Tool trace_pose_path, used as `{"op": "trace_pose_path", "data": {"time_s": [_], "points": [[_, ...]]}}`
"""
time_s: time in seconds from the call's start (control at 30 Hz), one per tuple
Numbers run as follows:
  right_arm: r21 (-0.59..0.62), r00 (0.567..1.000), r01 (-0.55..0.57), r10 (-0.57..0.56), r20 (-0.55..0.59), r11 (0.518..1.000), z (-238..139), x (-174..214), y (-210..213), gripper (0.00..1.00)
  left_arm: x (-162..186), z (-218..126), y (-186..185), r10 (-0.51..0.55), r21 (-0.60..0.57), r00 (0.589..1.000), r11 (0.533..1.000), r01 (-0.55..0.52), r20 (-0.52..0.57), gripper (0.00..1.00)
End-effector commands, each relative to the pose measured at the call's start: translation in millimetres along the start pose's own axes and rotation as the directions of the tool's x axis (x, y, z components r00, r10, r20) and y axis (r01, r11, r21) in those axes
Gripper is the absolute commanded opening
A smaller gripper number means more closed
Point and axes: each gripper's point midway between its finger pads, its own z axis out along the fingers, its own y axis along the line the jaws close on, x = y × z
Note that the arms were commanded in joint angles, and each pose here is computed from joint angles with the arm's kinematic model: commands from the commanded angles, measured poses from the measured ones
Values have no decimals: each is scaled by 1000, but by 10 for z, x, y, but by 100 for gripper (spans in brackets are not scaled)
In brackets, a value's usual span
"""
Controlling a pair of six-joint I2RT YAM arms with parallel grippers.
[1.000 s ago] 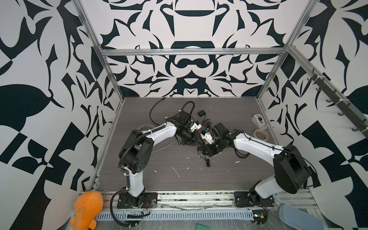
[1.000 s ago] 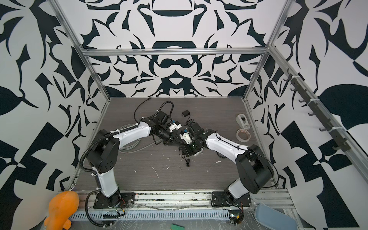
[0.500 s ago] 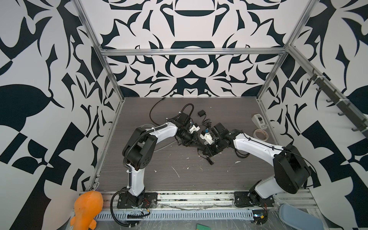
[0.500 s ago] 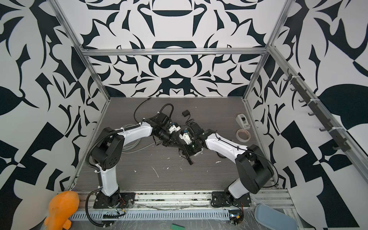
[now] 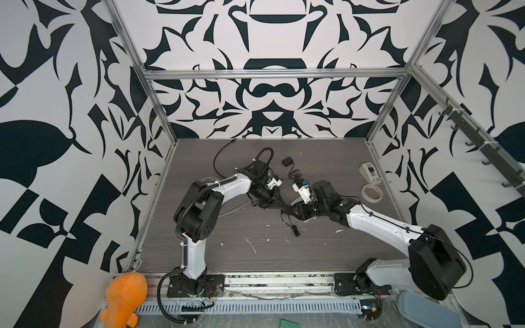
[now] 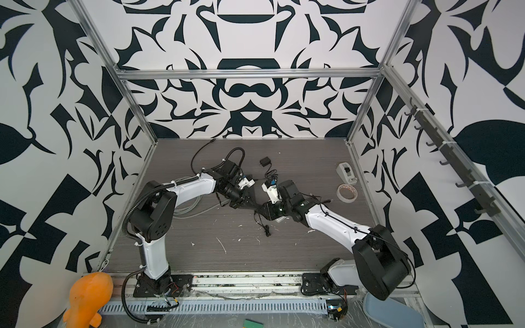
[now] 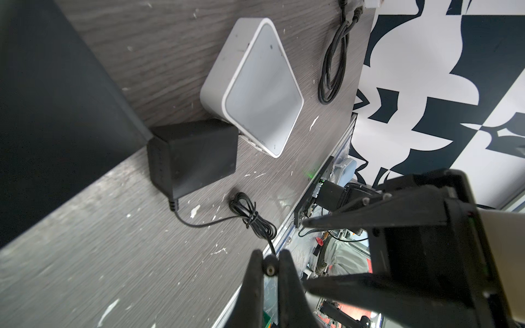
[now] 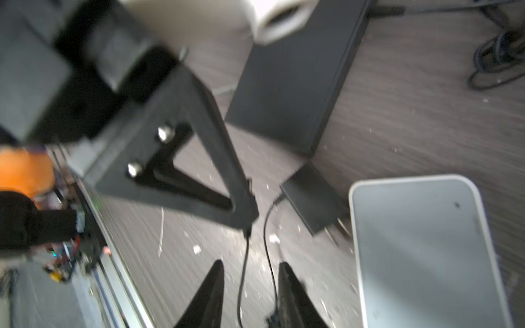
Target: Insert the plug into the switch port
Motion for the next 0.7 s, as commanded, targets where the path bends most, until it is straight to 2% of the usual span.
{"op": "trace_pose_path", "data": {"time_s": [0.0,0.2,0.3,0.67], "points": [[-62,981,10,2,193,998,-14,-332,91,37,9,21,50,-56,11,998,998,56,-8,7],[-75,972,32,-14,233,997,-18,-229,53,35,-7,33,40,-78,20,997,997,78,-4,7],[-102,975,42,-19,221,994,8,-173,81,29,-10,31,35,-84,22,996,996,84,-3,7],[-148,982,37,-8,190,988,81,-55,97,20,3,25,41,-106,13,994,994,106,2,7]]}}
